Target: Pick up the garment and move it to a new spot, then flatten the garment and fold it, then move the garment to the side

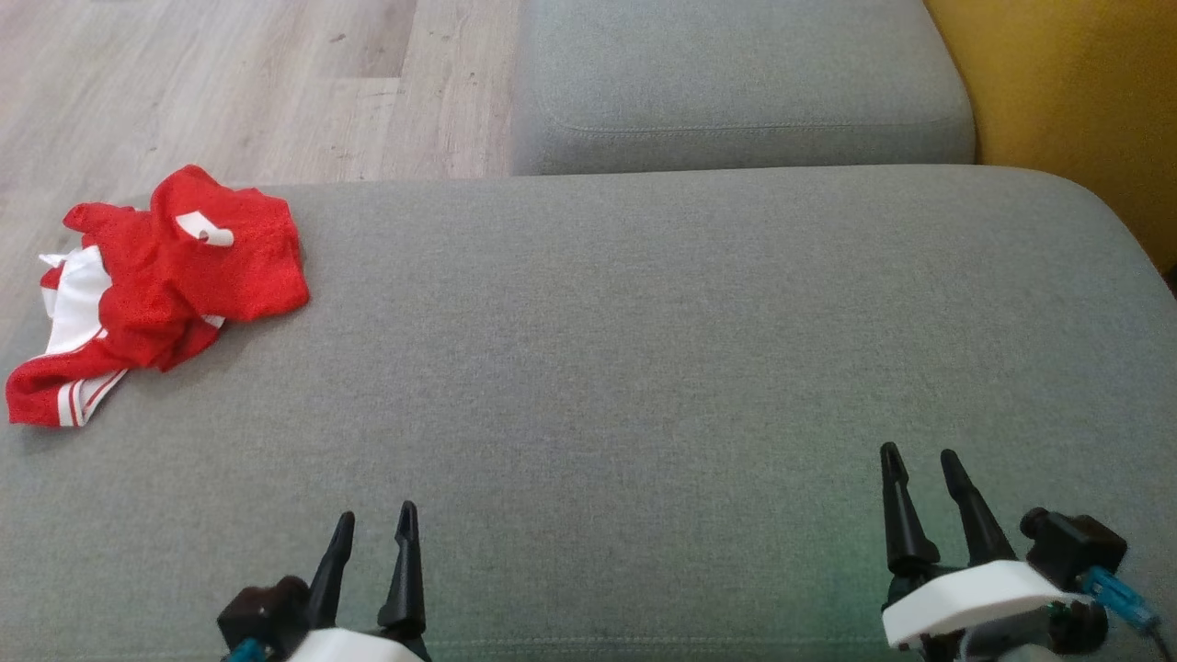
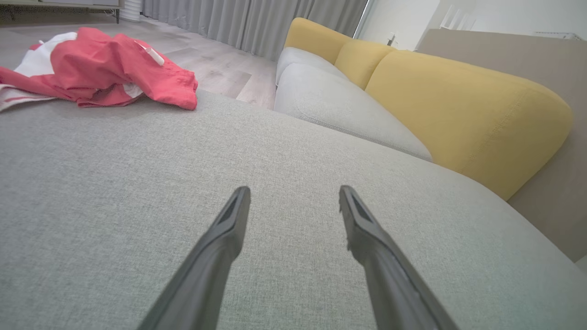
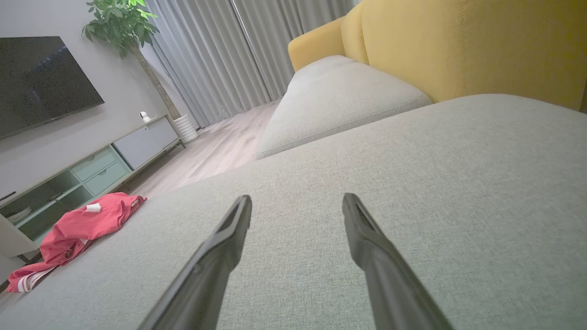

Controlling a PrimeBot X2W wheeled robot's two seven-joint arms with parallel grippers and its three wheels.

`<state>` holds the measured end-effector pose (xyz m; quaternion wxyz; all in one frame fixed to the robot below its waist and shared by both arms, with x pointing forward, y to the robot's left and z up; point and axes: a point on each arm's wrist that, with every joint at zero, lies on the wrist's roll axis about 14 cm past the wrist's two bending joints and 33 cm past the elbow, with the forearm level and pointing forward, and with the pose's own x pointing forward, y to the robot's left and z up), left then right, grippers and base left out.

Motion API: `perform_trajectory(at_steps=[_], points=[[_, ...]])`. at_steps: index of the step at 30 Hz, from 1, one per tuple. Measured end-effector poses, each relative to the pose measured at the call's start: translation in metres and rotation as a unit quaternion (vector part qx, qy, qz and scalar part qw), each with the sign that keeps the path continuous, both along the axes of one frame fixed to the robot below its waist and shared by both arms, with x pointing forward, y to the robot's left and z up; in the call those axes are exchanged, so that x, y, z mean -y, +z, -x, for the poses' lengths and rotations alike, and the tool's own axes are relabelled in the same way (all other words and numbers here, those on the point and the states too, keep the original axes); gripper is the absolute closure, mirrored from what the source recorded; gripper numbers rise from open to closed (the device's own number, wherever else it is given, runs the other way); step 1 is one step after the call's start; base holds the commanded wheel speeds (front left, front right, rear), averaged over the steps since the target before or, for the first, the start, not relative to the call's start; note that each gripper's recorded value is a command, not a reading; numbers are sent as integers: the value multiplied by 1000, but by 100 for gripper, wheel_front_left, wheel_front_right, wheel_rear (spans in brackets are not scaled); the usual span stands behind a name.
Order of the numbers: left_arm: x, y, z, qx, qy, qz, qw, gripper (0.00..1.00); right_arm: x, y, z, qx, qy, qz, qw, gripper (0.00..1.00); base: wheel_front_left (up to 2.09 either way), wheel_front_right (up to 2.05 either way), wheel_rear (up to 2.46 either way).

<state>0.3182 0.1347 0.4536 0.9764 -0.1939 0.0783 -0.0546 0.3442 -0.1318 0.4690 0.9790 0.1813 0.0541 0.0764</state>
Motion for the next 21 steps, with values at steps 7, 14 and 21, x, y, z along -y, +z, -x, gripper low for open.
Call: perform_trajectory(at_steps=[7,14,21], points=[[-2,1,1,8,1,-39,999,0,-5,4,1,17,13,41,999,0,0,0,0],[-4,4,2,20,4,-72,997,0,-13,7,2,33,32,79,996,0,0,0,0],[-3,4,7,27,0,-107,994,0,-19,0,9,30,49,117,991,0,0,0,0]])
